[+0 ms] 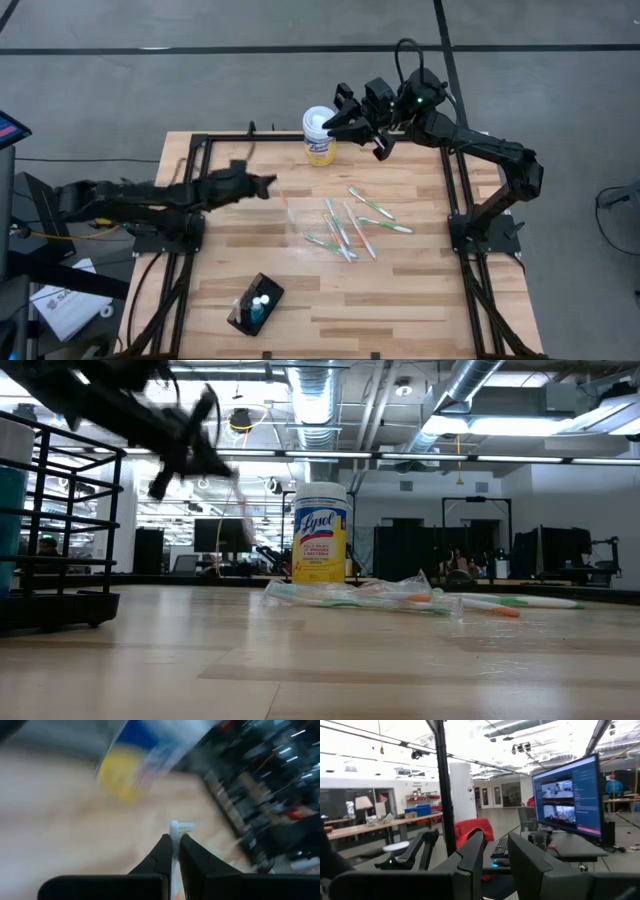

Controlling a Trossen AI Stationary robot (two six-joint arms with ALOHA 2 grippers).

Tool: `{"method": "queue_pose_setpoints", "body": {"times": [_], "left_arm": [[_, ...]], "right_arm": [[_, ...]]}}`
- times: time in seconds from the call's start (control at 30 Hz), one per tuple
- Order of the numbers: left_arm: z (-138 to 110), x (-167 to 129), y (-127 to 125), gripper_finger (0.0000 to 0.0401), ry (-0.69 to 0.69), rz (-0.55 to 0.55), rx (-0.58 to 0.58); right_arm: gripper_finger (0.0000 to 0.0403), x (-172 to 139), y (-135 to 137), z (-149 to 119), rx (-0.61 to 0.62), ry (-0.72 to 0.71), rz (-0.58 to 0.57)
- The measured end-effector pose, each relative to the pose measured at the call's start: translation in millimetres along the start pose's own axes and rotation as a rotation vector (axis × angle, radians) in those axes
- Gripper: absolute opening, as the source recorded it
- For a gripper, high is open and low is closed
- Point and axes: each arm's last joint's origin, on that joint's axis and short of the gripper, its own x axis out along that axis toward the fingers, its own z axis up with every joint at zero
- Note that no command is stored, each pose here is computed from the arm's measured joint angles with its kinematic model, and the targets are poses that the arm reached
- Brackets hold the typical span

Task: Pick & Place toothbrushing station
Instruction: Put the orange toothbrush into the black wire organizer bin

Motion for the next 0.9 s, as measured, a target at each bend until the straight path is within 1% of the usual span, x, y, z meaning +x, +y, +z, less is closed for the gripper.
{"method": "queue_pose_setpoints", "body": {"times": [0.1, 0.2, 0.3, 0.4, 0.53, 0.6, 0.73, 0.9], "left_arm": [[20.3, -22.4, -14.6, 0.0007, -0.149, -0.139, 0.113], [37.1, -47.5, -24.6, 0.0006, -0.276, -0.267, 0.17], [46.6, -71.9, -32.0, 0.0006, -0.354, -0.37, 0.226], [52.0, -90.9, -41.6, 0.0006, -0.383, -0.469, 0.304], [53.1, -107.6, -55.4, 0.0006, -0.348, -0.665, 0.382], [50.1, -113.7, -61.1, 0.0006, -0.304, -0.764, 0.395], [38.1, -123.7, -68.5, 0.0006, -0.206, -0.905, 0.418], [26.5, -140.3, -75.2, 0.0006, -0.101, -1.116, 0.427]], "right_arm": [[0.0082, -0.4, -1.2, 1.0, 0.006, -0.02, -0.036], [0.0082, -0.1, -2.1, 1.2, -0.016, -0.035, -0.075], [0.0082, -0.2, -3.2, 1.8, -0.03, -0.053, -0.117], [0.0082, -0.5, -3.6, 1.8, -0.021, -0.055, -0.121], [0.0082, 2.5, -1.7, 0.9, 0.005, -0.067, -0.138], [0.0082, 5.7, 0.1, 0.0, 0.012, -0.083, -0.168], [0.0082, 10.1, 2.8, -0.9, 0.025, -0.109, -0.209], [0.0082, 17.5, 9.5, -3.4, 0.081, -0.122, -0.204]]}}
